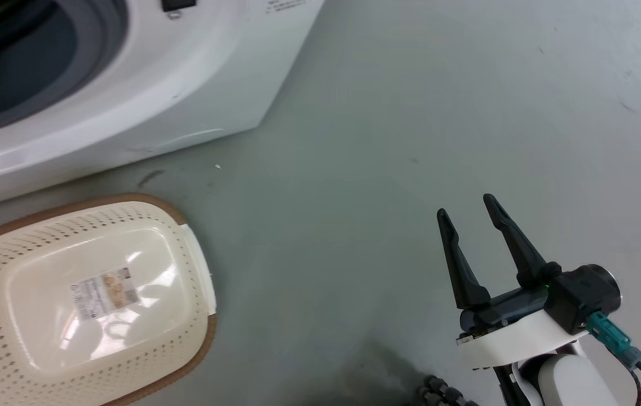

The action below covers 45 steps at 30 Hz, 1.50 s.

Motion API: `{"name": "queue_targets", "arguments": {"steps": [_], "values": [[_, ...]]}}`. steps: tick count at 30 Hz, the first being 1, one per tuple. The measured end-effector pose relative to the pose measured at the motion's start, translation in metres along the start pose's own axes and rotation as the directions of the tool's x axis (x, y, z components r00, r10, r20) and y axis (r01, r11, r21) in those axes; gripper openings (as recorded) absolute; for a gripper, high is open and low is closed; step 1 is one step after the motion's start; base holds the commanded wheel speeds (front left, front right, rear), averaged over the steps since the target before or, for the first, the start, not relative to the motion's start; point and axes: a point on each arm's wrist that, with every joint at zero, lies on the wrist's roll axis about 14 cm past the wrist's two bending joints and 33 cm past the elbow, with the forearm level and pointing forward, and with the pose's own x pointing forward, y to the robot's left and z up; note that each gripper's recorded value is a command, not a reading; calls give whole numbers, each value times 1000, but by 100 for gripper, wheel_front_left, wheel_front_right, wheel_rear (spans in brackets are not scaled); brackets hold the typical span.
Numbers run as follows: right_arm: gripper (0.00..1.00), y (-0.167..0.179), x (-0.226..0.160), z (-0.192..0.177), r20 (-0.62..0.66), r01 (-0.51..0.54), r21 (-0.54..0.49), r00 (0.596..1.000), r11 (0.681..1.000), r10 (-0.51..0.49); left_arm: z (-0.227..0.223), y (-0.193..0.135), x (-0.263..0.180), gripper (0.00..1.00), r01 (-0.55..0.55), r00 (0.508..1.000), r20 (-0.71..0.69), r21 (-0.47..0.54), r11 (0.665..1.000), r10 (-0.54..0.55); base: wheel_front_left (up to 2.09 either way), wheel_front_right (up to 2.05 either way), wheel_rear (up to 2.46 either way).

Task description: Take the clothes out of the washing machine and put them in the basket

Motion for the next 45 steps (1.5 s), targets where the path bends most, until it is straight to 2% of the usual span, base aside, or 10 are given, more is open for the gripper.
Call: {"name": "queue_targets", "arguments": {"steps": [8,12,23,24,26,30,33,40,45], "values": [[100,-10,-3,-22,-65,39,-2,997,999,-39,-18,10,44,100,-15,998,-63,-6,1000,15,0,0,0],[100,-11,-5,-28,-86,51,-3,995,999,-51,-25,12,58,100,-14,996,-93,25,1000,17,0,0,0],[100,-12,-10,-33,-108,63,-3,992,998,-63,-56,14,68,100,13,956,-293,124,992,24,0,0,0],[100,-12,-10,-33,-108,65,-1,992,998,-64,-61,13,66,52,19,947,-321,123,992,21,0,0,0],[100,-13,-11,-33,-106,67,2,992,998,-67,-64,12,65,0,24,937,-348,117,993,18,0,0,0],[100,-13,-10,-28,-90,69,4,994,998,-68,-66,16,63,0,16,928,-373,100,995,22,0,0,0],[100,-13,-9,-26,-83,68,6,994,998,-67,-57,17,65,0,-2,941,-337,72,997,26,0,0,0],[100,-11,-2,-15,-37,52,16,998,999,-51,-30,11,54,0,-17,986,-168,4,1000,17,0,0,0],[100,-12,1,1,18,44,4,999,999,-44,-11,1,33,0,-15,999,-38,-44,999,13,0,0,0]]}}
